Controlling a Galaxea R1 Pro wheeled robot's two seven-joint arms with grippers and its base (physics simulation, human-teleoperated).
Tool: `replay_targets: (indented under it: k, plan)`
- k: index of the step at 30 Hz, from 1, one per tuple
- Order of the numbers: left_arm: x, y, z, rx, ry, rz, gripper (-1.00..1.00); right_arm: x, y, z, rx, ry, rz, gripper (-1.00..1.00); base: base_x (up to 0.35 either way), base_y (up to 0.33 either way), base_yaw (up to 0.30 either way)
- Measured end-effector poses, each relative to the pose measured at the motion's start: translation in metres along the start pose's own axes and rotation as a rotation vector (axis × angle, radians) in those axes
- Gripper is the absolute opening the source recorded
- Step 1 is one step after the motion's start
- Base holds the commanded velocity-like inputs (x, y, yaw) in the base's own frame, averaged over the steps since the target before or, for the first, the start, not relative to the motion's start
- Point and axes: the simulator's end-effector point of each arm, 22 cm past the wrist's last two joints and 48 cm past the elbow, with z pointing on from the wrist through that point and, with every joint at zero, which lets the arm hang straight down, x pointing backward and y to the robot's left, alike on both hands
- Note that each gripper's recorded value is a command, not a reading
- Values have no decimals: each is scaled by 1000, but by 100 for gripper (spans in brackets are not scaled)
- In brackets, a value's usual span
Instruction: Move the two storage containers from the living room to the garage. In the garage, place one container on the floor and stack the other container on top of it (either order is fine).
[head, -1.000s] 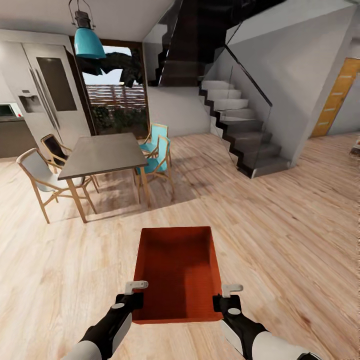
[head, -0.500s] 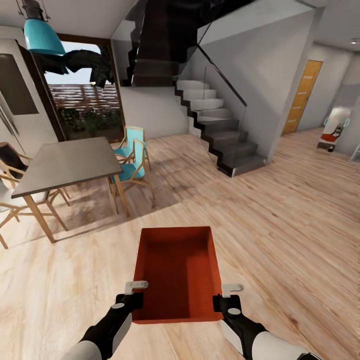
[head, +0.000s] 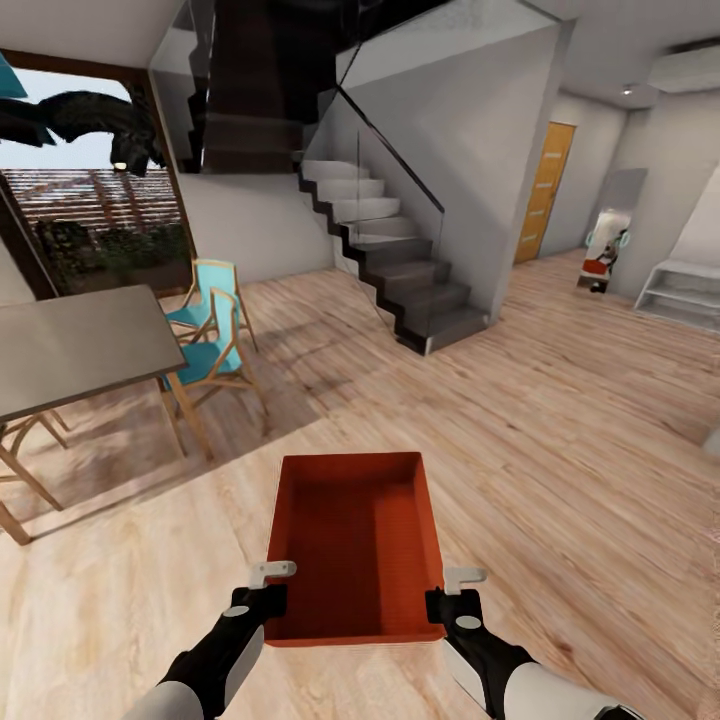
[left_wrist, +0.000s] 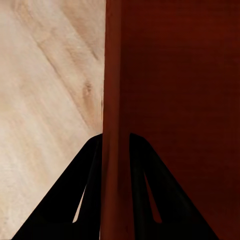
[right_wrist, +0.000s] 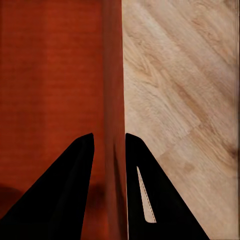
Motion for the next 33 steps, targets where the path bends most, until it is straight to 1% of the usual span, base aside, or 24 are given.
replay_targets:
  k: [33]
  plan:
    - [-1, 0, 0, 1, -2, 0, -100, -1, 1, 0, 1, -2, 0, -100, 322, 0, -265]
